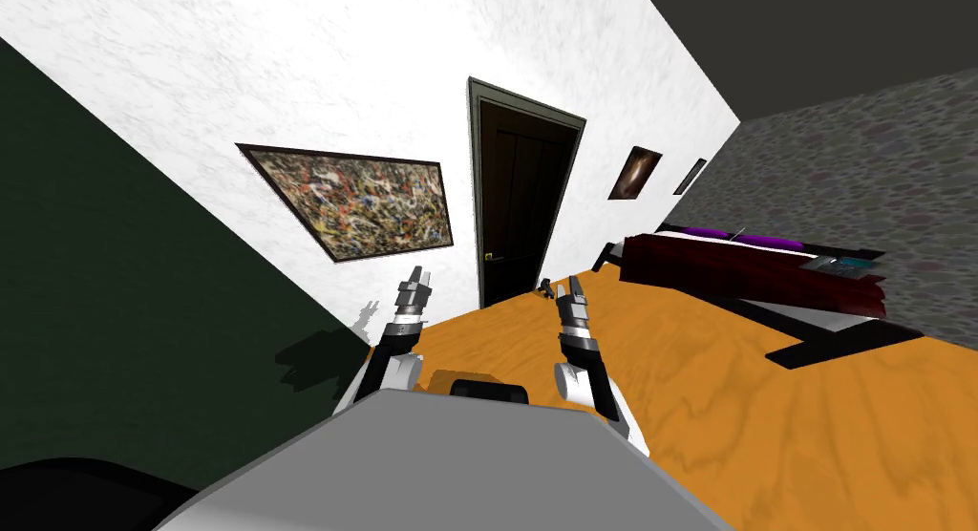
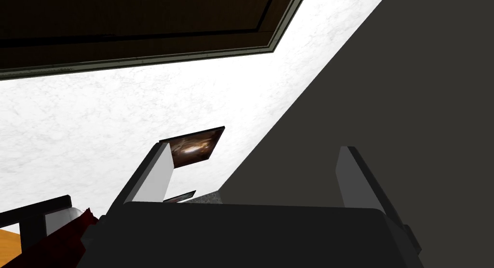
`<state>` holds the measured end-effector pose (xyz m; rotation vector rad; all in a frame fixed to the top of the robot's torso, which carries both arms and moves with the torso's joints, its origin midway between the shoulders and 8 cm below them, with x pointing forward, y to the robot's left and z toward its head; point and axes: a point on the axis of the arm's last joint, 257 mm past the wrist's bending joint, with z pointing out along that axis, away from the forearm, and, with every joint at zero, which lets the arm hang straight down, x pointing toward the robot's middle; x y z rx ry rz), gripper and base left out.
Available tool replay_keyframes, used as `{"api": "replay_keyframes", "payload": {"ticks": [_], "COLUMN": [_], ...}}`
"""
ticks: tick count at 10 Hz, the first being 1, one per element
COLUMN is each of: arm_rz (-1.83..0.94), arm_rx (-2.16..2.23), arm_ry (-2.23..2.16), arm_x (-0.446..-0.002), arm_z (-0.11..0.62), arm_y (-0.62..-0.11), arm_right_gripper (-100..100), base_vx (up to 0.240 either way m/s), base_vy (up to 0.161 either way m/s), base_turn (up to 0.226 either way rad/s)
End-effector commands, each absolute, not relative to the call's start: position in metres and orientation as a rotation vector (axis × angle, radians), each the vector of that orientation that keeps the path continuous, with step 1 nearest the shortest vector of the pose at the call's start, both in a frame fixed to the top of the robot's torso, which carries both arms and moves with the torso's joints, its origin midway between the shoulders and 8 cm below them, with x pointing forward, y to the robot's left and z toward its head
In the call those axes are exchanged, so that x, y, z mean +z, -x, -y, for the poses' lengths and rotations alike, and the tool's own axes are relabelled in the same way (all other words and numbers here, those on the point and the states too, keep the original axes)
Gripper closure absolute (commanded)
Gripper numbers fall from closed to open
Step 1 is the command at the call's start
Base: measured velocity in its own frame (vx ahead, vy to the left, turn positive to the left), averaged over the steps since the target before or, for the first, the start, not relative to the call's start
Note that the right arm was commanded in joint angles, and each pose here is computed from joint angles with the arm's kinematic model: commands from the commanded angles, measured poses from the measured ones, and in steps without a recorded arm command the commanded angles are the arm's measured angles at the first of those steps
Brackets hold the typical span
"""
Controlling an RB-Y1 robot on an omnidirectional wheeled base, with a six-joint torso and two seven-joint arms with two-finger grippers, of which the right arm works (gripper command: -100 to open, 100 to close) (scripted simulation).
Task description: Pull the door open
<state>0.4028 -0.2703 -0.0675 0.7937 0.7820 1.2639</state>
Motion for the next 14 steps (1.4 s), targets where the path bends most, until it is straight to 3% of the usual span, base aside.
{"api": "replay_keyframes", "payload": {"ticks": [1,14], "arm_rz": [-0.798,-0.892], "arm_rx": [1.262,1.23], "arm_ry": [-0.806,-0.911], "arm_x": [-0.081,-0.171], "arm_z": [0.272,0.292], "arm_y": [-0.409,-0.446], "arm_right_gripper": [-100,-100], "base_vx": [0.082,0.064], "base_vy": [-0.01,-0.021], "base_turn": [0.166,0.128]}}
